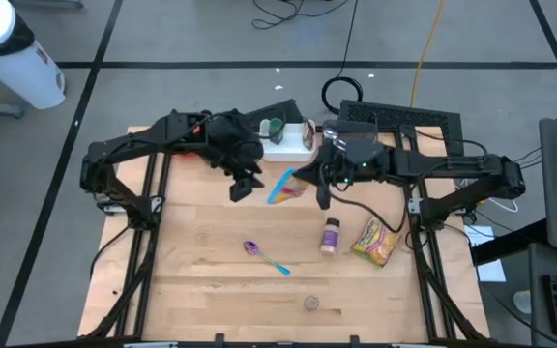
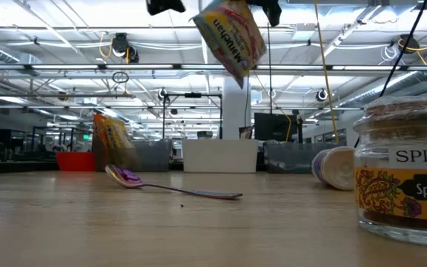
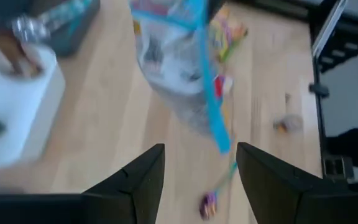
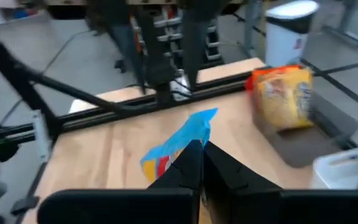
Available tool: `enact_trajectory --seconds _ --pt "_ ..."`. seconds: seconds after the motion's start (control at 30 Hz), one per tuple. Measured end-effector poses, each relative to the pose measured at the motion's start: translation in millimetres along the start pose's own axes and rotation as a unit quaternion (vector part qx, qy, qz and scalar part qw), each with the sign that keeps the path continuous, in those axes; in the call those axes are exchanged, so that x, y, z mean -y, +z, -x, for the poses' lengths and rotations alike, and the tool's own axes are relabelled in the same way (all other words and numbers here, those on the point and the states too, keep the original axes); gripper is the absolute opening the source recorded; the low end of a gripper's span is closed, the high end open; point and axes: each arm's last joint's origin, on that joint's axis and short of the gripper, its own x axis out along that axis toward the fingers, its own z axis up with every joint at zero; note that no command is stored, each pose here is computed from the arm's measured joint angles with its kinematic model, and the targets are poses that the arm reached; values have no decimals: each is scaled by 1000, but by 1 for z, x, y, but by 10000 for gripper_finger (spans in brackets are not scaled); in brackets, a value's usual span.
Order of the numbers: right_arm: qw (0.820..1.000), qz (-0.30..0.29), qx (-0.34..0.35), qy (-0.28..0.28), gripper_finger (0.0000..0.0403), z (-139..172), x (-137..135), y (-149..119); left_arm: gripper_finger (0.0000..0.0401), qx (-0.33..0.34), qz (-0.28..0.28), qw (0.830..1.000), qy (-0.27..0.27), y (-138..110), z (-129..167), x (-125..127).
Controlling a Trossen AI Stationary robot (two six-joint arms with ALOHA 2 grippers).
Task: Pick & Place Food Item
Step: Put the blue noodle pack into the left black bin
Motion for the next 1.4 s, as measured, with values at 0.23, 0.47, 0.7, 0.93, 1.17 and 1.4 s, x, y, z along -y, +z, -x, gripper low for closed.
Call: enact_trajectory --seconds 0.23,0.47,0.7,0.93,1.17,1.4 --pt "1000 -13 22 -5 0 4 3 6 209 64 -12 998 3 17 -13 -10" --pt "1000 9 21 -17 0 4 4 5 209 94 27 995 -21 22 -35 -21" --pt "999 28 15 -31 0 7 13 6 209 127 49 988 -77 24 -52 -23" --pt "998 36 21 -46 0 14 22 10 209 110 69 989 -65 17 -62 -28" --pt "998 35 21 -40 0 15 24 11 209 118 87 987 -59 16 -66 -35" --pt "999 29 10 -42 0 12 26 4 209 134 101 984 -55 19 -63 -42"
